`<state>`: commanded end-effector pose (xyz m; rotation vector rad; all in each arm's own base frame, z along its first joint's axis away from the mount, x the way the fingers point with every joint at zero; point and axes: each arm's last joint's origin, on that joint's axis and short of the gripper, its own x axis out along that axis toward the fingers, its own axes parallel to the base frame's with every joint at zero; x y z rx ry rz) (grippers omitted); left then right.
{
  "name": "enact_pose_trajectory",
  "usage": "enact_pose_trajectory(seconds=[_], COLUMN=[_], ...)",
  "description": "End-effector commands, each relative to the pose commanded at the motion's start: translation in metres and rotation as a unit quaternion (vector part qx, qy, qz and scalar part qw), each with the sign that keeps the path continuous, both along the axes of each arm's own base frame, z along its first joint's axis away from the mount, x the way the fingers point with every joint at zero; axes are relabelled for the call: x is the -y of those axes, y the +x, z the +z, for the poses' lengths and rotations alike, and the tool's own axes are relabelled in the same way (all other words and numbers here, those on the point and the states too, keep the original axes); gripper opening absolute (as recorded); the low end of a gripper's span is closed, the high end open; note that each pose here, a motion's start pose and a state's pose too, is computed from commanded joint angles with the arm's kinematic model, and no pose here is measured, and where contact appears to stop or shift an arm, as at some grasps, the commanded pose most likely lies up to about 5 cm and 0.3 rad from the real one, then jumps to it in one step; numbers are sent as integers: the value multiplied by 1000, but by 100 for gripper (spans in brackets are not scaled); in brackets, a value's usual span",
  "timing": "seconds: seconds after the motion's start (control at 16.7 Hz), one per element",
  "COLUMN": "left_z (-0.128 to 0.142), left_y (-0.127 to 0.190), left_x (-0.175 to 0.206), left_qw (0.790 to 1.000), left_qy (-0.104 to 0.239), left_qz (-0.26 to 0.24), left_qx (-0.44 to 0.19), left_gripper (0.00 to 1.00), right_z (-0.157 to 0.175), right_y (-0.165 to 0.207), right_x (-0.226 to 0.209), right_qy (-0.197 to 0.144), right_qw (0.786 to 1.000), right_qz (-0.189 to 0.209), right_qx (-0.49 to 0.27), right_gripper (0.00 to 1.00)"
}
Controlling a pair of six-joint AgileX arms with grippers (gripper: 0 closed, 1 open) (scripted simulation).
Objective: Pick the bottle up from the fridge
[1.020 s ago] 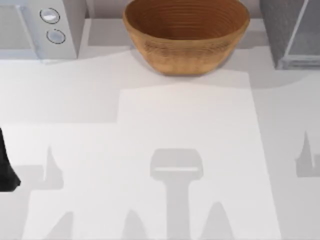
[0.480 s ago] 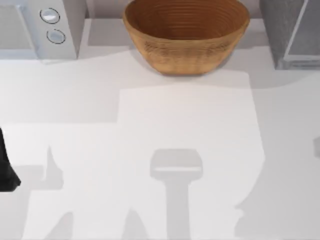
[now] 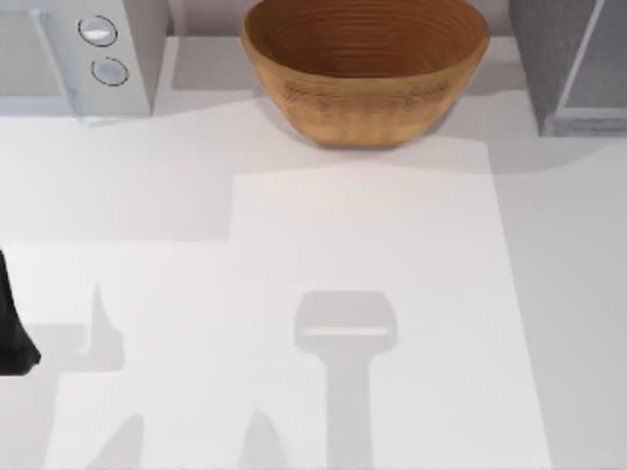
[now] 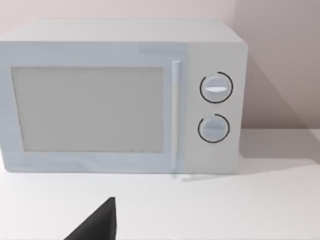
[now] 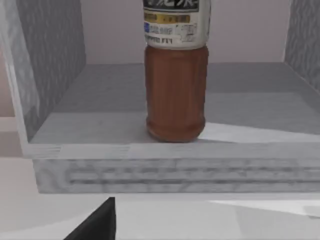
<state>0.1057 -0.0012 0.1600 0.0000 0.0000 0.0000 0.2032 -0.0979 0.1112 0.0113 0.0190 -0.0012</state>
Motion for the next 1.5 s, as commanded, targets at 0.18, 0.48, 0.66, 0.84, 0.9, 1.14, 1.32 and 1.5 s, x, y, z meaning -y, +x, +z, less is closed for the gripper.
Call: enact_pose_trajectory(seconds=[0.18,0.48,0.66,0.84,0.9,1.14,1.32,1.5], left_z=[0,0,0,0,0,0,0,0], left_y=[0,0,0,0,0,0,0,0], left_x=[0,0,0,0,0,0,0,0], left_qw=[1000,1000,1000,1000,1000,1000,1000,1000], left_qy=[0,0,0,0,0,0,0,0], left_qz=[0,0,0,0,0,0,0,0], left_qx=[0,0,0,0,0,0,0,0], left_gripper=[100,100,100,100,100,100,100,100], right_z=[-1,-2,-3,1,4,18,22,23], right_y=[1,2,20,62,79,148,175,179], right_x=[4,3,5,8,8,-4,-18,-21], right_qy=[-6,-5,-5,-7,-8,-8,-4,-4], right_qw=[1000,1000,1000,1000,1000,1000,1000,1000], right_qz=[1,2,0,-3,-4,-4,-4,-4], right_qx=[10,8,4,6,9,19,12,10], right_gripper=[100,100,100,100,100,100,100,100])
